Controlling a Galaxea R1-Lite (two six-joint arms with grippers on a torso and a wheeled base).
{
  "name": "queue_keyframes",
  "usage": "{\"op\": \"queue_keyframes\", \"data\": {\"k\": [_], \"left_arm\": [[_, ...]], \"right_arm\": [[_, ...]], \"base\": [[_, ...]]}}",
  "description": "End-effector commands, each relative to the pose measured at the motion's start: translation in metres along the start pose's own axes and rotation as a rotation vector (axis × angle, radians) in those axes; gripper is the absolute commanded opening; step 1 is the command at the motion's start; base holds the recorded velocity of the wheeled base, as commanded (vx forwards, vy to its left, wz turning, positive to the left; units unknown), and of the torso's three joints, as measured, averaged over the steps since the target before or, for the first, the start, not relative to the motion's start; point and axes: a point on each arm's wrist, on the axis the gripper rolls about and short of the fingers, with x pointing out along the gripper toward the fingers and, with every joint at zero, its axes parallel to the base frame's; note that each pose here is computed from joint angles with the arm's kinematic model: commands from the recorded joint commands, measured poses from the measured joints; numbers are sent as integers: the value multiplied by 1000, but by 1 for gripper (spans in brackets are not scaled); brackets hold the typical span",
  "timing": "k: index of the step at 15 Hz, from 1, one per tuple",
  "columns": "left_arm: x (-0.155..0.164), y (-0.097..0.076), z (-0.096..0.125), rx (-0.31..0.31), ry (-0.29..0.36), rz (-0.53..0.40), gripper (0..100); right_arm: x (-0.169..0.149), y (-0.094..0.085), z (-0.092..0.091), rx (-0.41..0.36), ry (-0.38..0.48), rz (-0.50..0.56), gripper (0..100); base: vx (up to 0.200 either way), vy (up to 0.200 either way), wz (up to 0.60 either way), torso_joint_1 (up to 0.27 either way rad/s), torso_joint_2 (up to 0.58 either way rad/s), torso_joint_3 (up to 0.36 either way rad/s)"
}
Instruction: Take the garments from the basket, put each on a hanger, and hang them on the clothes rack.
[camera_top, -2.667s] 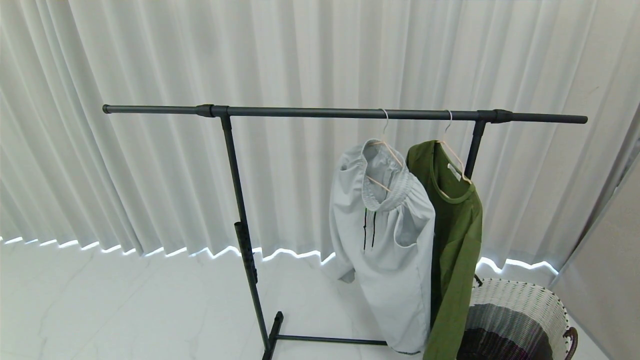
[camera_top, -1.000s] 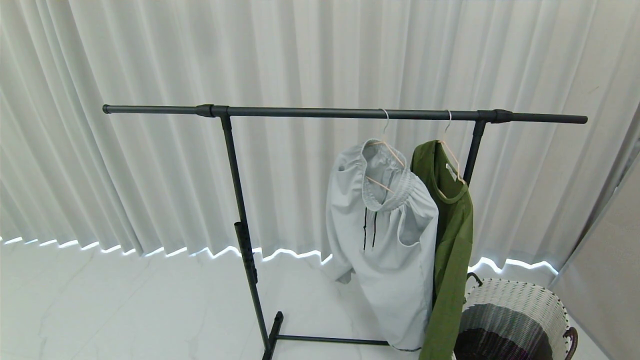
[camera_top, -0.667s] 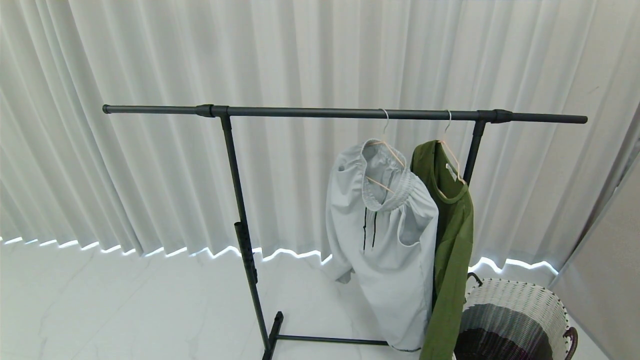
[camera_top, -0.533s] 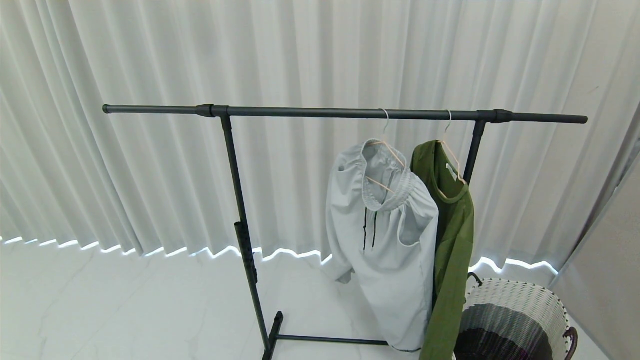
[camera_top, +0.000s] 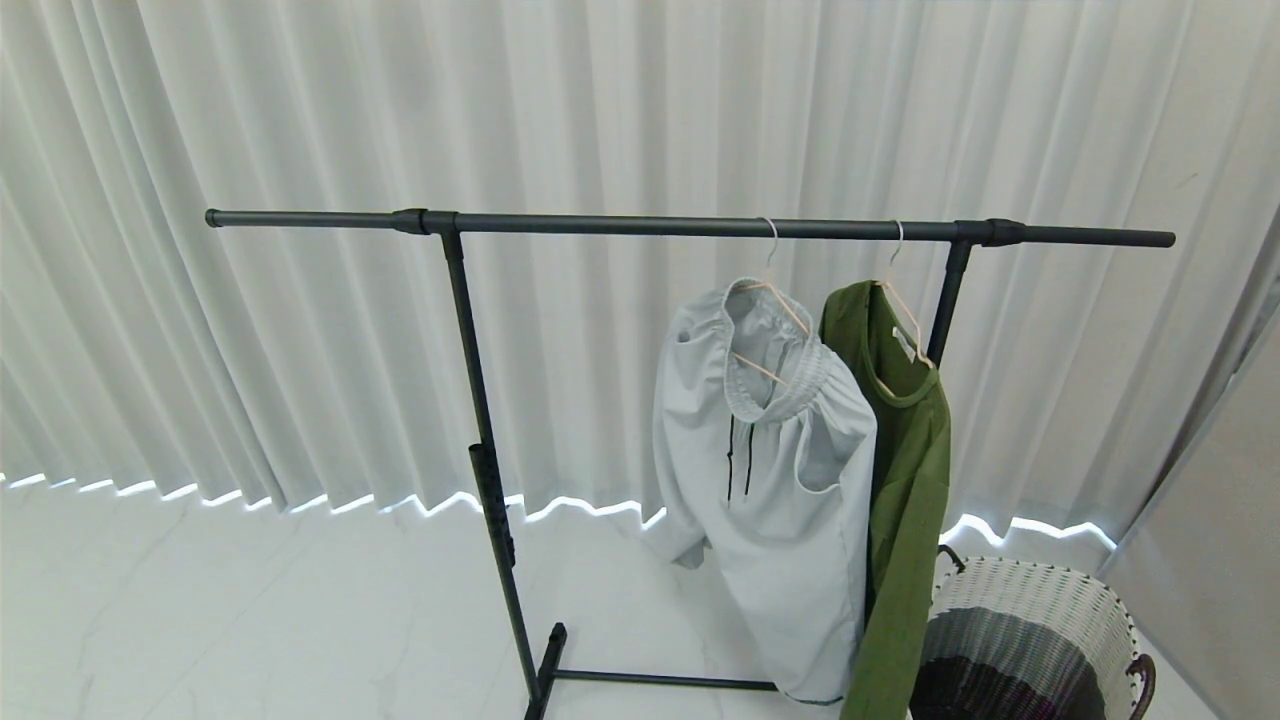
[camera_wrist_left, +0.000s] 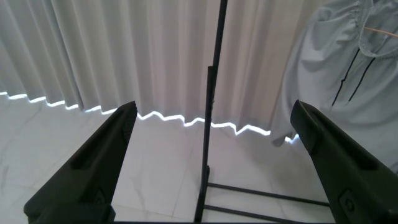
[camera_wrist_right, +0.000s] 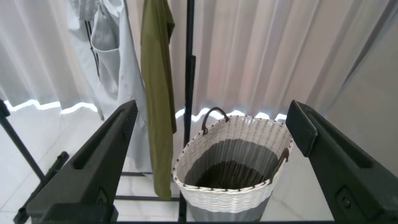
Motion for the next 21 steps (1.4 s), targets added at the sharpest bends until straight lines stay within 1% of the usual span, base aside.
{"op": "queue_keyframes", "data": {"k": [1,21], "left_arm": [[0,0,0,0,-2,0,100],[0,0,0,0,-2,0,100]], "right_arm": [[0,0,0,0,-2,-1,100],[0,0,0,-3,-4,1,100]], "base": [[0,0,0,0,0,0],[0,0,0,0,0,0]]}}
